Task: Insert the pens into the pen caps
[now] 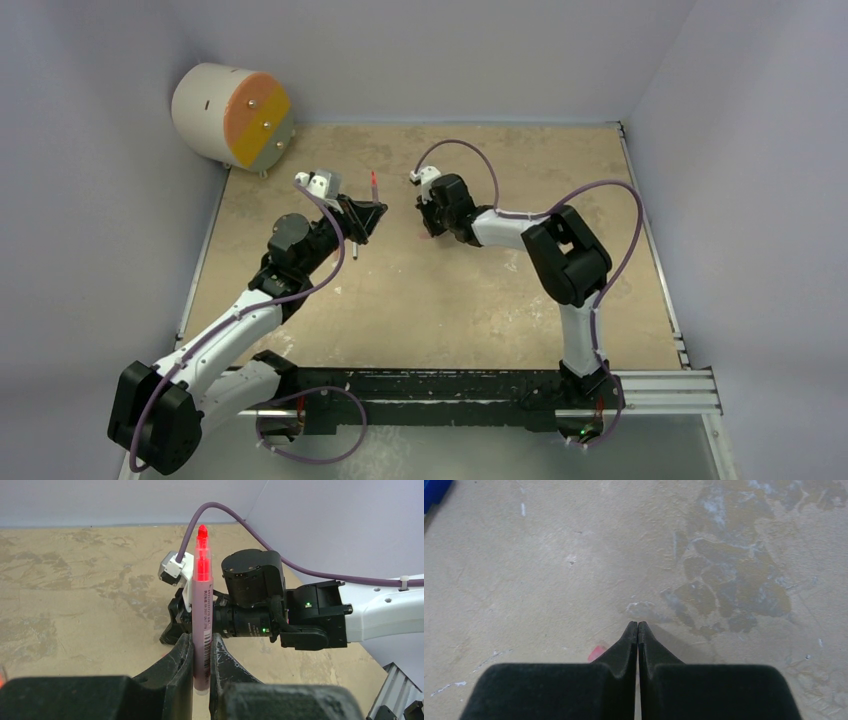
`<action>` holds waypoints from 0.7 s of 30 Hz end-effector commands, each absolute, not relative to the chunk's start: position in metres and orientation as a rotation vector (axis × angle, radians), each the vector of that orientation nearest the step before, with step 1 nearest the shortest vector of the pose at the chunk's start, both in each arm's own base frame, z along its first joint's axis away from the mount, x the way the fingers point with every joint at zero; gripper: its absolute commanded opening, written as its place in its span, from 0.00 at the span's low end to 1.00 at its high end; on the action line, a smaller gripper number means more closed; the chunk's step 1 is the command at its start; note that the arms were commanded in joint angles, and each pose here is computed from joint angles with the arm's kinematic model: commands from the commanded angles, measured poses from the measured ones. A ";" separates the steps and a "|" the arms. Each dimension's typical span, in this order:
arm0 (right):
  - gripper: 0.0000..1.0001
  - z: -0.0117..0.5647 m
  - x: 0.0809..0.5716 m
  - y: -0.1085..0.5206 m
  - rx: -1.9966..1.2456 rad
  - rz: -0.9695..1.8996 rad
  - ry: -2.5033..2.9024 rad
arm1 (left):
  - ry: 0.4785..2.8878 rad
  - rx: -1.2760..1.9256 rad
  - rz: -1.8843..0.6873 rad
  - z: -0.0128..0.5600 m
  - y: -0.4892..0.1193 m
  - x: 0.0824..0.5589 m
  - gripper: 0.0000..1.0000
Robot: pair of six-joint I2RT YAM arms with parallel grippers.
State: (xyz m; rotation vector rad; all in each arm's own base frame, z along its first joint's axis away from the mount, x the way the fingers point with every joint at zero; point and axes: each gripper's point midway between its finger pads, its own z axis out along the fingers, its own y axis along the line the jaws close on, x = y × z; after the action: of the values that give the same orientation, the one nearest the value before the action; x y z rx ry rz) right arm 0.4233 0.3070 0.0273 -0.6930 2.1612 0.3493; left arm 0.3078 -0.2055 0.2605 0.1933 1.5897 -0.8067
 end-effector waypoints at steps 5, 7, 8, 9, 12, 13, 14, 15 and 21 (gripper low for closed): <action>0.00 0.039 0.411 0.338 -0.802 0.442 2.095 | 1.521 0.197 -0.804 0.279 -0.203 0.305 0.00; 0.00 0.038 0.408 0.340 -0.814 0.444 2.099 | 1.519 0.196 -0.802 0.280 -0.202 0.304 0.00; 0.00 0.037 0.407 0.340 -0.811 0.441 2.103 | 1.519 0.195 -0.801 0.280 -0.201 0.304 0.00; 0.00 0.036 0.405 0.340 -0.810 0.440 2.108 | 1.518 0.195 -0.801 0.281 -0.201 0.304 0.00; 0.00 0.031 0.399 0.335 -0.795 0.440 2.132 | 1.518 0.193 -0.801 0.281 -0.201 0.303 0.00; 0.00 0.029 0.396 0.334 -0.794 0.448 2.142 | 1.520 0.194 -0.802 0.280 -0.201 0.303 0.00; 0.00 0.027 0.394 0.334 -0.789 0.455 2.155 | 1.519 0.193 -0.805 0.281 -0.201 0.303 0.00; 0.00 0.025 0.393 0.334 -0.782 0.458 2.167 | 1.519 0.193 -0.807 0.281 -0.201 0.303 0.00; 0.00 0.019 0.385 0.326 -0.771 0.448 2.191 | 1.519 0.192 -0.810 0.282 -0.201 0.302 0.00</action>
State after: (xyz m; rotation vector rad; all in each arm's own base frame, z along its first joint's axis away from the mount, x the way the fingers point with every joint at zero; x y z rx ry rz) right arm 0.3967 0.3329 0.0221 -0.7811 2.1574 0.4415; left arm 0.3037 -0.2035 0.2676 0.1929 1.5686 -0.8106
